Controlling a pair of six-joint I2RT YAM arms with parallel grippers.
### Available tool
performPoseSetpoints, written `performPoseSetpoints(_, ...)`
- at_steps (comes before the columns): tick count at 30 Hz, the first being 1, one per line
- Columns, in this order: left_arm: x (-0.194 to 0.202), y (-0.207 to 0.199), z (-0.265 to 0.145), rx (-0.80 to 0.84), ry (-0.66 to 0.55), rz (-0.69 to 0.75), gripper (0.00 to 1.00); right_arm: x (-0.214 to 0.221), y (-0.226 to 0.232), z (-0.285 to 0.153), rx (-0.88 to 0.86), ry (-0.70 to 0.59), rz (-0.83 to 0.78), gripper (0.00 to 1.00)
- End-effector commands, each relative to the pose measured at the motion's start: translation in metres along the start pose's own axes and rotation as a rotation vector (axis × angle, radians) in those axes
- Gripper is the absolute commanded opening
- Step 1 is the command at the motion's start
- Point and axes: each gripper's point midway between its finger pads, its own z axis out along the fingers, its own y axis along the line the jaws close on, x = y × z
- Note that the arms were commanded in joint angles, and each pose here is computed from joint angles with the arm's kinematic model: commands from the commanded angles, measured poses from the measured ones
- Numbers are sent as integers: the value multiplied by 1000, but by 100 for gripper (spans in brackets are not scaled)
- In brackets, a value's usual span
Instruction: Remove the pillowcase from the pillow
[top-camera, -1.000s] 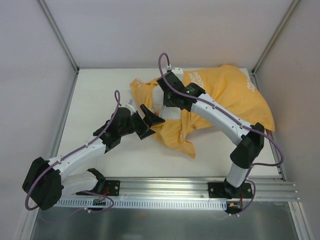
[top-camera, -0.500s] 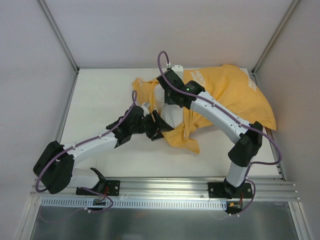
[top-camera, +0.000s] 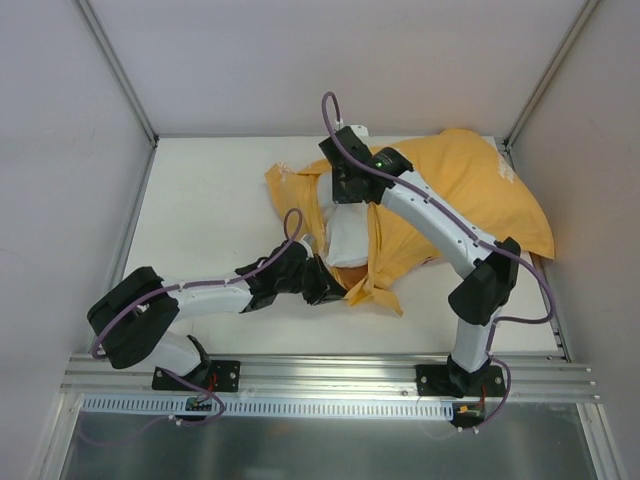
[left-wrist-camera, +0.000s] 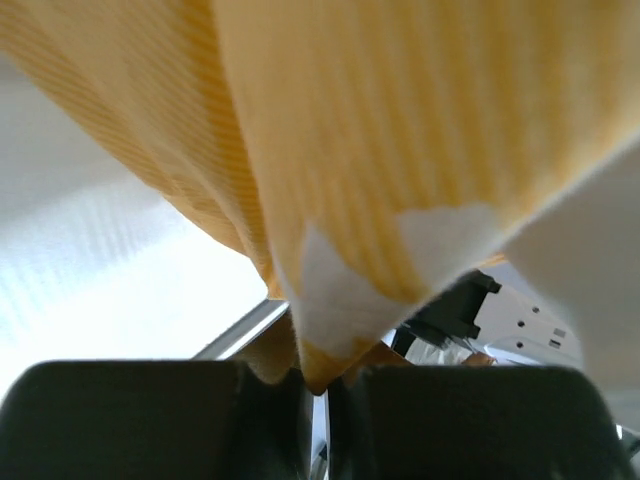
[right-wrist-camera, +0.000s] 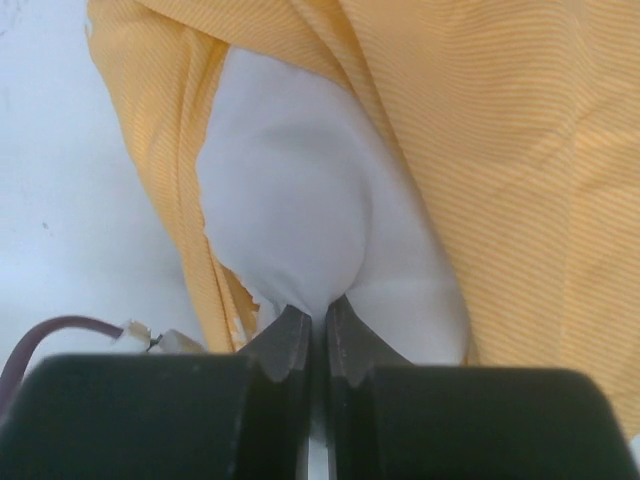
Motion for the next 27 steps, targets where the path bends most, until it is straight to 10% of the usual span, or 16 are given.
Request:
performPoseSetpoints(1,18,36,-7,-84,62,-34,0,-81,-8,-75,-137,-282,125,1)
performPoseSetpoints(10,-42,53,-43,-40,-87,-137,0,-29,-40,-162,-371,-315,79,1)
performPoseSetpoints(15,-70,30,-59,-19,-158,-70,4,71,-27,-131,-514,-122,71,1)
performPoseSetpoints(23,-87,-15,-88,-31,-220,139,68,142,-31,-104,-486,14,56,1)
performPoseSetpoints(27,-101,-24,-123,-123,-337,261,77,135,-34,-108,-479,-14,43,1)
